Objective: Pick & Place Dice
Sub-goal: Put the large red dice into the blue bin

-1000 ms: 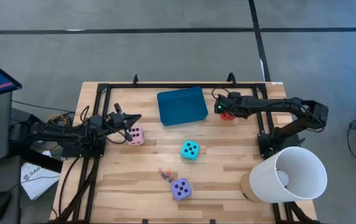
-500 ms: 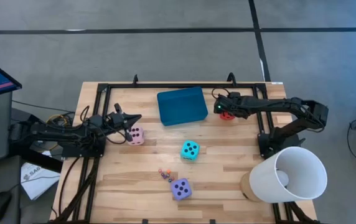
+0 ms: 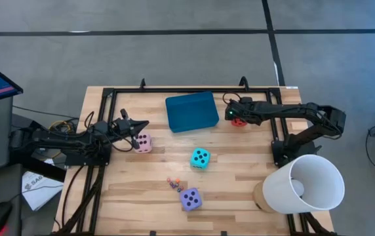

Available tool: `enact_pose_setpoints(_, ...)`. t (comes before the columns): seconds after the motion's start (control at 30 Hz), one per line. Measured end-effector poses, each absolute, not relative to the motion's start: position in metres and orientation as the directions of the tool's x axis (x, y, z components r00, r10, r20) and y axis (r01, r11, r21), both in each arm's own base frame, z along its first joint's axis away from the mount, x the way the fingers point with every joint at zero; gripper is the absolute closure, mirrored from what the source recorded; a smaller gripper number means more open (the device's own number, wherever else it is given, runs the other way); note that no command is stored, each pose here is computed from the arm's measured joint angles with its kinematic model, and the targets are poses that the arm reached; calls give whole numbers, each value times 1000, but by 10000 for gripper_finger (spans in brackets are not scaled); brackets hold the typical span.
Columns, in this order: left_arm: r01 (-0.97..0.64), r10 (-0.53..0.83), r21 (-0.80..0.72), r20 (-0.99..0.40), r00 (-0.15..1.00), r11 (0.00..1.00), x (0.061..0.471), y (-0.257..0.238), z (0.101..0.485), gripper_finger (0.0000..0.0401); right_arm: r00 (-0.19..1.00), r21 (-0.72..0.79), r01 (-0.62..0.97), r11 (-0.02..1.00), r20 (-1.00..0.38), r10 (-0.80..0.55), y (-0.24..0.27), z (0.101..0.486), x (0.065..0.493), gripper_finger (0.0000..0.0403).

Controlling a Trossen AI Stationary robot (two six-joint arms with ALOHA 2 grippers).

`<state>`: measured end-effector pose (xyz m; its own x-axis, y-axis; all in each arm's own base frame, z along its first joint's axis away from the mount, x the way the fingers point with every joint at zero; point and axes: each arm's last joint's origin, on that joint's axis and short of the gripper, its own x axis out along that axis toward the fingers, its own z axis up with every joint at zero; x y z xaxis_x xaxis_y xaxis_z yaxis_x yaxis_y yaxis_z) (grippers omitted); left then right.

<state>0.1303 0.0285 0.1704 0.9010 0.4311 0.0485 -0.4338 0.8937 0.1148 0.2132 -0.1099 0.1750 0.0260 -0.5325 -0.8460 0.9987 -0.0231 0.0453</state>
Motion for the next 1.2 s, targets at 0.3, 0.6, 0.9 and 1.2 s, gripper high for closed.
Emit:
enact_pose_setpoints(0.3,-438,435,115,49,899,892,130,29,170,395,26,44,999,-20,-844,-535,-110,175,213,3)
enact_pose_setpoints(0.6,-438,435,115,49,899,892,130,29,170,395,27,18,1000,23,-845,-535,-110,175,213,25)
enact_pose_setpoints(0.9,-436,434,115,49,900,892,130,29,170,395,27,-6,998,61,-845,-535,-110,175,213,38)
enact_pose_setpoints(1.2,-433,430,115,48,901,894,130,29,170,395,79,-2,990,140,-818,-570,-116,196,226,36)
